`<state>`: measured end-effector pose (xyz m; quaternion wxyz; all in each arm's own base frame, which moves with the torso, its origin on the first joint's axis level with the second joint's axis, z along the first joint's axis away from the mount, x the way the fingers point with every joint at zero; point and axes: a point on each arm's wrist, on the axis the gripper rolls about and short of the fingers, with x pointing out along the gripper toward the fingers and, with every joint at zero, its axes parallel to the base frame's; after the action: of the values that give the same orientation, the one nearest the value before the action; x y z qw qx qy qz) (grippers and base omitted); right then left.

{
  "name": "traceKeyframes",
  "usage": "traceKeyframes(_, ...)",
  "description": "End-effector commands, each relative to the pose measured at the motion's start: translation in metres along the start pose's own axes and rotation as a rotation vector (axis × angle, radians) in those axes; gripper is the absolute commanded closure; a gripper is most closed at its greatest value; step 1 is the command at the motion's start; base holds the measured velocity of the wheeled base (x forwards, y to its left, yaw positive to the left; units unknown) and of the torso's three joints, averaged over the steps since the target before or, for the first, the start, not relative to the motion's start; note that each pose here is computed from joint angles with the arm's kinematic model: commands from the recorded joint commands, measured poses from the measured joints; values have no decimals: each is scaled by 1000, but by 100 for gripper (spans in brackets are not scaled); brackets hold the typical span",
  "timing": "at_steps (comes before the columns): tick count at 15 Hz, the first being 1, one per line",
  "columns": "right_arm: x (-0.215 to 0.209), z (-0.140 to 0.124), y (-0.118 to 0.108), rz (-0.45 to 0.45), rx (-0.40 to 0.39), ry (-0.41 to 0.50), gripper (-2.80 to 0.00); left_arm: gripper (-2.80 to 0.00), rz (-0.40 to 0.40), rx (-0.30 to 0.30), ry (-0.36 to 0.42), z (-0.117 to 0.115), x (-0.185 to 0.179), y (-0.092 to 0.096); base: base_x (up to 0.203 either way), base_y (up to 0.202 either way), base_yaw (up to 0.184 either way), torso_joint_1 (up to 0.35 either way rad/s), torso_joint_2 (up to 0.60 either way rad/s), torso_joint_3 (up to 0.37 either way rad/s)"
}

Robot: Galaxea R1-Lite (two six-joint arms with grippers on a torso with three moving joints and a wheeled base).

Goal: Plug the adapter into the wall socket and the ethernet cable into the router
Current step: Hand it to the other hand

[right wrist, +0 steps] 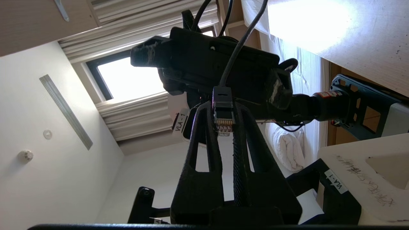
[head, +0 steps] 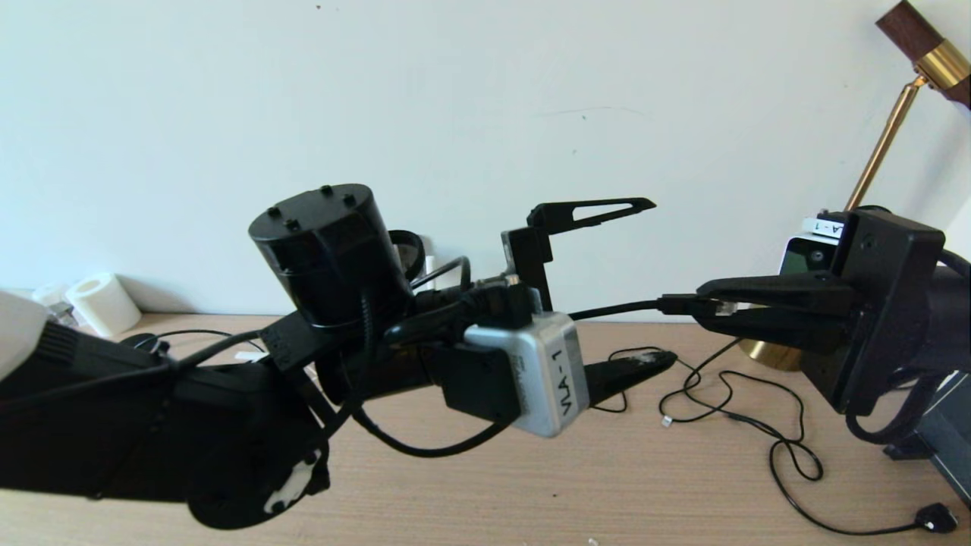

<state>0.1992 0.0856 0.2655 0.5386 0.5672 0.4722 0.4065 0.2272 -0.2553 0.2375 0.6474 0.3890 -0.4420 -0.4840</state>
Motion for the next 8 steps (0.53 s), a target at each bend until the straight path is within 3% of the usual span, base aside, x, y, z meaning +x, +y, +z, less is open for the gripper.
traceKeyframes(1, 1, 1, 0, -1, 10, 7, 0, -280, 1, 7, -5, 0, 1, -1, 0, 0, 0, 0, 0, 0)
traceKeyframes(6, 2, 1, -1, -3, 13, 10, 0, -280, 1, 7, -2, 0, 1, -1, 0, 0, 0, 0, 0, 0)
traceKeyframes(7, 2, 1, -1, -3, 13, 11, 0, -27, 0, 7, -3, 0, 1, -1, 0, 0, 0, 0, 0, 0)
traceKeyframes(8, 2, 1, -1, -3, 13, 12, 0, 0, 1, 7, -4, 0, 1, -1, 0, 0, 0, 0, 0, 0)
